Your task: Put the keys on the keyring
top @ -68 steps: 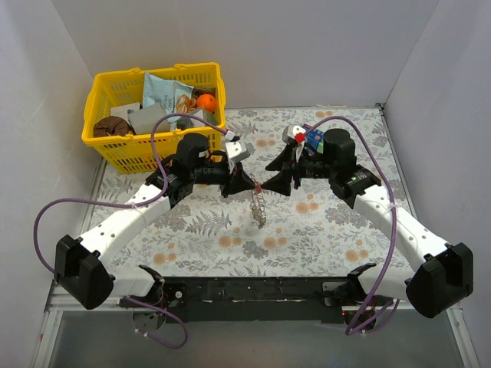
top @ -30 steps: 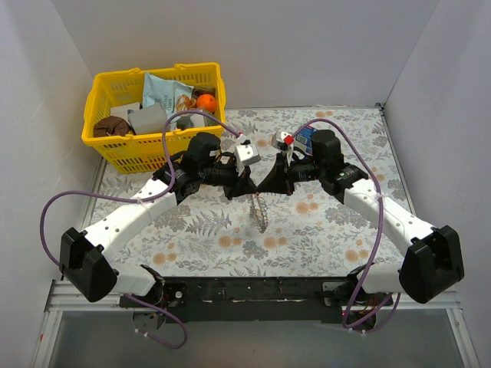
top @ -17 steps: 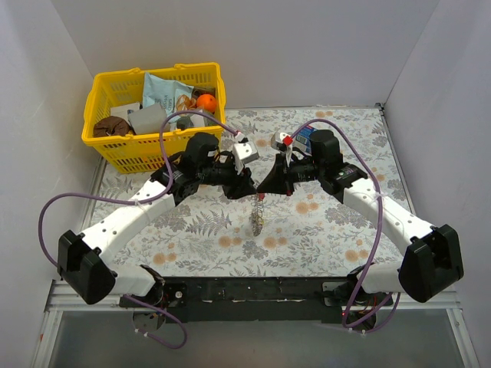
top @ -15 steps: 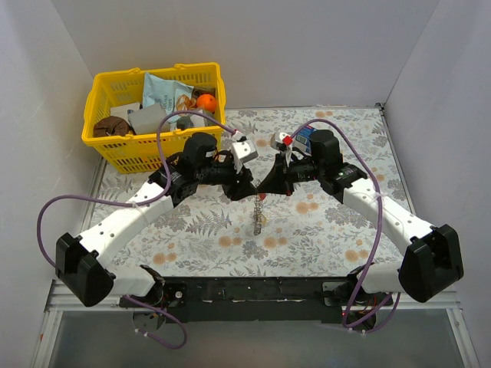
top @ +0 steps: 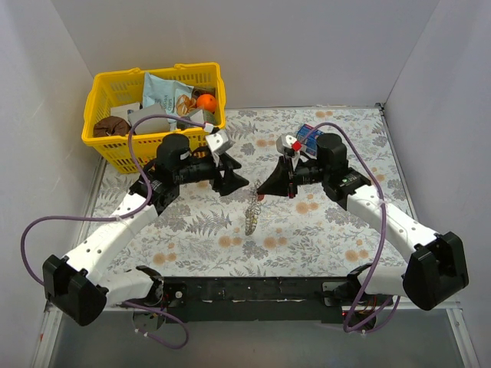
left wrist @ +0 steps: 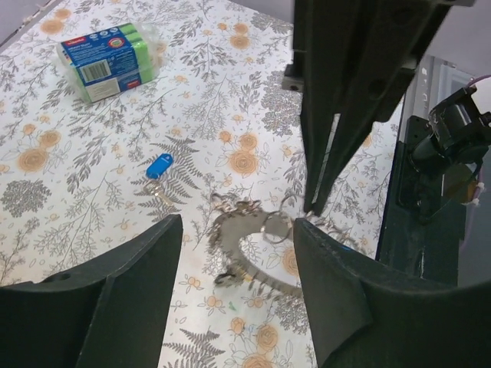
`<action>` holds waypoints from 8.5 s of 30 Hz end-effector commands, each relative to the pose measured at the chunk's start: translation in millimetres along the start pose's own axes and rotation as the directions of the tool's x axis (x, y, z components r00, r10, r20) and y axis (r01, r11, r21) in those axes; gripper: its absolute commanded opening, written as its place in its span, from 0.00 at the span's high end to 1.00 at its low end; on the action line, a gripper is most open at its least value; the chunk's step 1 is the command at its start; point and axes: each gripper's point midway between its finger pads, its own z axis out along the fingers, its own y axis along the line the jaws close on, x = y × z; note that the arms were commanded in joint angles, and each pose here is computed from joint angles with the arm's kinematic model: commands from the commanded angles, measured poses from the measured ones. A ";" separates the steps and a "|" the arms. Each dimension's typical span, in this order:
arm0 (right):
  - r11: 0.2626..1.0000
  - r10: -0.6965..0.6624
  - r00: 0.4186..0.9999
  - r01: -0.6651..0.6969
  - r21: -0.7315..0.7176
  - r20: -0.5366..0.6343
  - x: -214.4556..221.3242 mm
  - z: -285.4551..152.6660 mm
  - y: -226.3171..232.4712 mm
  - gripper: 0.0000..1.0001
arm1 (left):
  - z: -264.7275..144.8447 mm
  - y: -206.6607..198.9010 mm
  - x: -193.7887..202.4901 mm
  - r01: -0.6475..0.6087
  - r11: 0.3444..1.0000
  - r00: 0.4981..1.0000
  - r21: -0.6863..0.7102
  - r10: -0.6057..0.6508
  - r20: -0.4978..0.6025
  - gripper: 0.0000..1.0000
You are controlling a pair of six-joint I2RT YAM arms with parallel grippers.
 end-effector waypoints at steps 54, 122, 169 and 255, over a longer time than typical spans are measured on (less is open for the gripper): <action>0.957 -0.249 0.908 0.283 -0.056 0.337 -60.1 -32.1 46.6 0.99 | 6.3 -80.8 -28.4 -0.105 0.898 0.967 0.427 -0.007 0.253 0.74; 0.375 0.729 0.666 -0.584 0.720 0.160 106.7 -98.8 -175.5 0.08 | 3.0 -45.6 20.1 -0.092 0.983 0.984 0.159 0.066 0.163 1.00; 0.209 0.890 0.447 -0.571 0.794 0.087 179.9 -52.4 -231.1 0.59 | 13.7 -47.4 26.5 -0.096 0.970 0.990 0.224 0.069 0.126 1.00; 0.936 0.188 0.971 -0.131 0.327 -0.150 15.4 -50.8 -68.7 0.99 | 8.5 -33.5 43.9 -0.144 0.979 0.989 0.146 0.139 0.039 1.00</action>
